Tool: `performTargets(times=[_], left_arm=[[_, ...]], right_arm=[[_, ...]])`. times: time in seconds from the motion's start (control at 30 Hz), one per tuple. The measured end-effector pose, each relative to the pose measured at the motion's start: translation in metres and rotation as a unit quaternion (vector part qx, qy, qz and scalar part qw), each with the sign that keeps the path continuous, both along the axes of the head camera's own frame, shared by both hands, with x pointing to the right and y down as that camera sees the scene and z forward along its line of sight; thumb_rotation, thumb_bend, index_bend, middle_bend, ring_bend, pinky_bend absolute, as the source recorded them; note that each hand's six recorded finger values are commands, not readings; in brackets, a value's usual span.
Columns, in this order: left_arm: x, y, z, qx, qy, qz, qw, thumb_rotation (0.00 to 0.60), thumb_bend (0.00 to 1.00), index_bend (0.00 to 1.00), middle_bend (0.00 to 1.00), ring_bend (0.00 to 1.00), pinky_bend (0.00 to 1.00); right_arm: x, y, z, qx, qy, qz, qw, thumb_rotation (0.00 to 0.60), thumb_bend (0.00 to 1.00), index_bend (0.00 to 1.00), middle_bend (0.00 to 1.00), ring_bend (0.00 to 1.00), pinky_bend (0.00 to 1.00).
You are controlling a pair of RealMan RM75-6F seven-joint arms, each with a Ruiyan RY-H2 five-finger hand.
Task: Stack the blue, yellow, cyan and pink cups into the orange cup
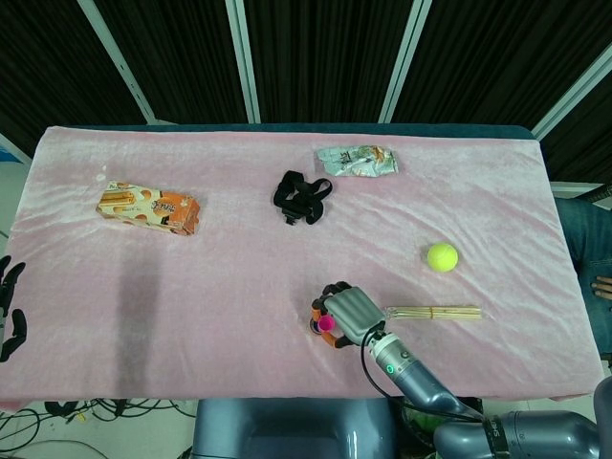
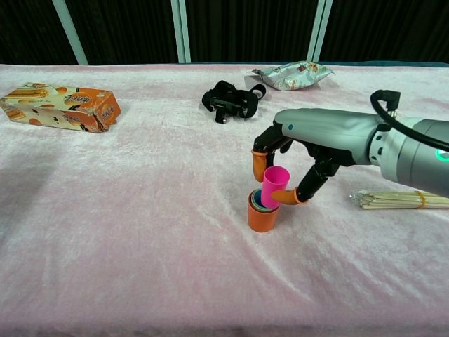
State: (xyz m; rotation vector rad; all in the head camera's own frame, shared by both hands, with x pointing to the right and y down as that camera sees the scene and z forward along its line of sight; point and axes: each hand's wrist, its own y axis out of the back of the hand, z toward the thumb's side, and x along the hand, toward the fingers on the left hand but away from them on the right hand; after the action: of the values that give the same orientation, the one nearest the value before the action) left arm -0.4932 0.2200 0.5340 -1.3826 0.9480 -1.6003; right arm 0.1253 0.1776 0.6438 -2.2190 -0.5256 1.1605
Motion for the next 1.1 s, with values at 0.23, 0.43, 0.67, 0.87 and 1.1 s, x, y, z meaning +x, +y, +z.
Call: performTargets(times=[0.23, 0.43, 0.67, 0.87, 1.1], left_arm=[[0.0, 0.0, 0.0, 0.0, 0.0, 0.0, 1.0, 0.6, 0.68, 0.09, 0.02, 0.0, 0.03], [0.0, 0.0, 0.0, 0.001, 0.0, 0.0, 1.0, 0.6, 0.68, 0.09, 0.02, 0.0, 0.03], [0.0, 0.0, 0.0, 0.0, -0.001, 0.0, 1.0, 0.6, 0.68, 0.09, 0.02, 0.0, 0.03], [0.0, 0.0, 0.0, 0.001, -0.001, 0.0, 1.0, 0.6, 0.68, 0.09, 0.02, 0.0, 0.03], [0.0, 0.0, 0.0, 0.001, 0.0, 0.0, 1.0, 0.6, 0.68, 0.09, 0.02, 0.0, 0.03]], right_arm=[[-0.001, -0.001, 0.004, 0.0, -0.001, 0.004, 1.0, 0.6, 0.29, 0.55, 0.46, 0.23, 0.2], [0.0, -0.002, 0.009, 0.0, 0.004, 0.006, 1.0, 0.6, 0.29, 0.55, 0.44, 0.23, 0.2], [0.001, 0.001, 0.013, -0.006, 0.008, 0.002, 0.9999, 0.6, 0.27, 0.35, 0.26, 0.19, 0.2], [0.003, 0.004, 0.01, -0.01, 0.008, -0.004, 0.9999, 0.6, 0.19, 0.2, 0.11, 0.15, 0.2], [0.019, -0.003, -0.004, -0.002, 0.014, 0.007, 0.9999, 0.6, 0.17, 0.13, 0.07, 0.12, 0.2]])
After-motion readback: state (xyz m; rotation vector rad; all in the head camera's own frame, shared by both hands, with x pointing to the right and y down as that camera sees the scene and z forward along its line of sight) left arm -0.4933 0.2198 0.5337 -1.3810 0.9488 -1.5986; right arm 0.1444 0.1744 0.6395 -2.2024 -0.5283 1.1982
